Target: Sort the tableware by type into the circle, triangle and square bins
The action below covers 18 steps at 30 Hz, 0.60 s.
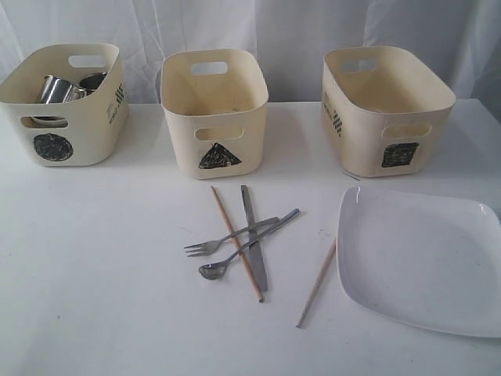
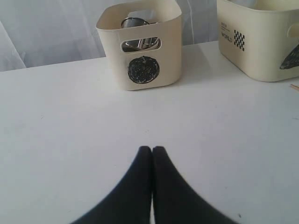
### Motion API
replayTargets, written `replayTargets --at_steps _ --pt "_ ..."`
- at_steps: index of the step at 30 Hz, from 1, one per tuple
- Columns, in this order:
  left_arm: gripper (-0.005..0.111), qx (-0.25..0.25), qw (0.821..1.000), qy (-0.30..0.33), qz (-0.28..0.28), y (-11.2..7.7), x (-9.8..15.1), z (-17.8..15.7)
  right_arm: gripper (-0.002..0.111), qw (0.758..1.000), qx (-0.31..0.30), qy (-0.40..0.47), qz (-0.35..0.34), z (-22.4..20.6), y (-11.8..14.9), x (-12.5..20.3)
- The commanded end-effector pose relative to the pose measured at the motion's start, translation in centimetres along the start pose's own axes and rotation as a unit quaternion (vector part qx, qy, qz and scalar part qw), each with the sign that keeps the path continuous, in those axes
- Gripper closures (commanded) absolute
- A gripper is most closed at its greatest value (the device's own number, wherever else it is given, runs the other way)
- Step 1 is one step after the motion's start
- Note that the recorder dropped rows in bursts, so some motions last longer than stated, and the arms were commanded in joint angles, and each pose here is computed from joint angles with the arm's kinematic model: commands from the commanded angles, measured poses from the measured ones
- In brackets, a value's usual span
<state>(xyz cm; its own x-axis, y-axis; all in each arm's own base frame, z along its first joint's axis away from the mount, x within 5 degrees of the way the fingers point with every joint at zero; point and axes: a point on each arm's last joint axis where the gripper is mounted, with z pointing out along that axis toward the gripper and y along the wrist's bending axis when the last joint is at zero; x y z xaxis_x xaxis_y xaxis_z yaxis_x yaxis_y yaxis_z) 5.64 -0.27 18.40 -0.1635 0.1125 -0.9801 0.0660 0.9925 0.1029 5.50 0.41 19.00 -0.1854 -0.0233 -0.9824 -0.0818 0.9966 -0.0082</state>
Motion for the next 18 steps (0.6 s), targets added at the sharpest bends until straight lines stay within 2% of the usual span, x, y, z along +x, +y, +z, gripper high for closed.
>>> replayTargets --at_steps 1,3,8,15,18 --pt "0.107 0.000 1.000 -0.002 -0.004 0.0 0.1 0.0 0.108 0.984 -0.023 -0.099 0.149 -0.2 0.1 -1.7" --pt "0.107 0.000 1.000 -0.002 -0.004 0.0 0.1 0.0 0.108 0.968 -0.036 -0.153 0.197 -0.9 0.1 -3.8" --pt "0.107 0.000 1.000 -0.002 -0.005 0.0 0.1 0.0 0.108 0.962 -0.042 -0.207 0.174 -2.7 0.0 -7.5" --pt "0.107 0.000 1.000 -0.002 -0.005 0.0 0.1 0.0 0.108 0.965 -0.050 -0.187 0.178 -4.1 0.2 -9.5" --pt "0.107 0.000 1.000 -0.002 -0.005 0.0 0.1 0.0 0.108 0.957 -0.053 -0.218 0.182 -4.3 0.1 -10.0"
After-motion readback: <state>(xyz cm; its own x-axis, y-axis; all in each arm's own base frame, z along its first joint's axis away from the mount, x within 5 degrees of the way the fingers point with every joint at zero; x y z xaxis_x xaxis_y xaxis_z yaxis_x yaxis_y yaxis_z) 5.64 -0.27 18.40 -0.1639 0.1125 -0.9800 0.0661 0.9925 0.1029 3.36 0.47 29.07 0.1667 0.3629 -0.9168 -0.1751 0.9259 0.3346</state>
